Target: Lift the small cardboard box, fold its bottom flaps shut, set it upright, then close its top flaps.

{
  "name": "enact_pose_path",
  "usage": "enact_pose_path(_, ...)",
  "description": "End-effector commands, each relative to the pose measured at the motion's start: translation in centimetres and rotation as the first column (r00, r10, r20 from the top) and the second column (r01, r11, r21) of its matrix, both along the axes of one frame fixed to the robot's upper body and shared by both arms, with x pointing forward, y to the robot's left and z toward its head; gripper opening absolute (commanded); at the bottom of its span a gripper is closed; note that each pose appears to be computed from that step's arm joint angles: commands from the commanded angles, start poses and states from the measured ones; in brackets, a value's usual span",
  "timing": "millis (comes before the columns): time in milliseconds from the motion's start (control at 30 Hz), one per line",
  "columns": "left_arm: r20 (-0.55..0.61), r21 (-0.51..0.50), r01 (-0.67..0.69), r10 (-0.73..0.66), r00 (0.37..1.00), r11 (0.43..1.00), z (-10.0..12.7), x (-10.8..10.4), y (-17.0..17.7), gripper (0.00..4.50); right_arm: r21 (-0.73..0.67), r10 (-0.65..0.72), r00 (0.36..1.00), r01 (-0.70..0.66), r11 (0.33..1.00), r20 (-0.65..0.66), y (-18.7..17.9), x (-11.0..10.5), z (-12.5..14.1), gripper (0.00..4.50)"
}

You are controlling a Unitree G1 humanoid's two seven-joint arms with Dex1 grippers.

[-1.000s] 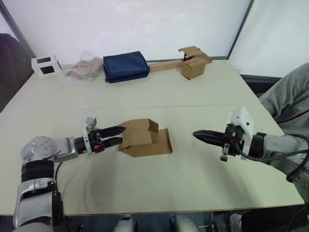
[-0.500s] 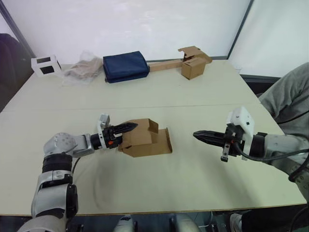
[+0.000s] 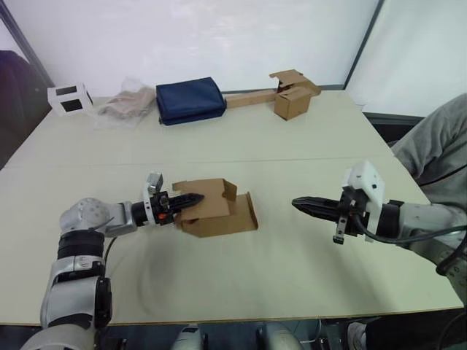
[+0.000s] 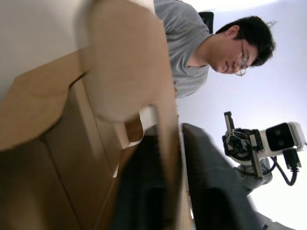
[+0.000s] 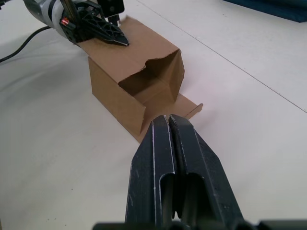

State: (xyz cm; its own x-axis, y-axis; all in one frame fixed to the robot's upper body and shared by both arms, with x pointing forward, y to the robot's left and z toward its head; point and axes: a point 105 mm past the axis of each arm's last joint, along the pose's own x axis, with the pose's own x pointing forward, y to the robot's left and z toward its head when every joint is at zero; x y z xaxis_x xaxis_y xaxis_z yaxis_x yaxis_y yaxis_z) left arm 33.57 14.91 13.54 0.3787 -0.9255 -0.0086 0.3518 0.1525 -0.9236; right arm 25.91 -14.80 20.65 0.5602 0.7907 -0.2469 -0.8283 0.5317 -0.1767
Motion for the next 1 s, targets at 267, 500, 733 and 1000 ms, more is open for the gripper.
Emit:
enact_pose_path(267,0.394,0.010,0.048,-0.049,0.918,0.999,7.4,-0.9,-1.6,0.06,0.053,-0.053,0.992,0.048,0.997,0.111,-0.4,0.5,2.1,0.00)
enact_pose_path(500,0.803,0.224,-0.018,-0.174,0.570,0.974,10.3,-1.6,-4.0,0.06,0.188,-0.165,0.968,0.128,0.974,0.192,-0.5,3.0,3.9,0.00)
enact_pose_path(733,0.872,0.312,-0.048,-0.267,0.411,0.949,11.2,-1.3,-4.1,0.06,0.284,-0.211,0.950,0.141,0.948,0.232,0.1,4.8,6.1,0.00)
enact_pose_path(1000,0.881,0.300,-0.042,-0.260,0.395,0.953,11.8,-0.8,-4.2,0.06,0.344,-0.188,0.958,0.105,0.933,0.218,3.1,6.0,5.5,0.00)
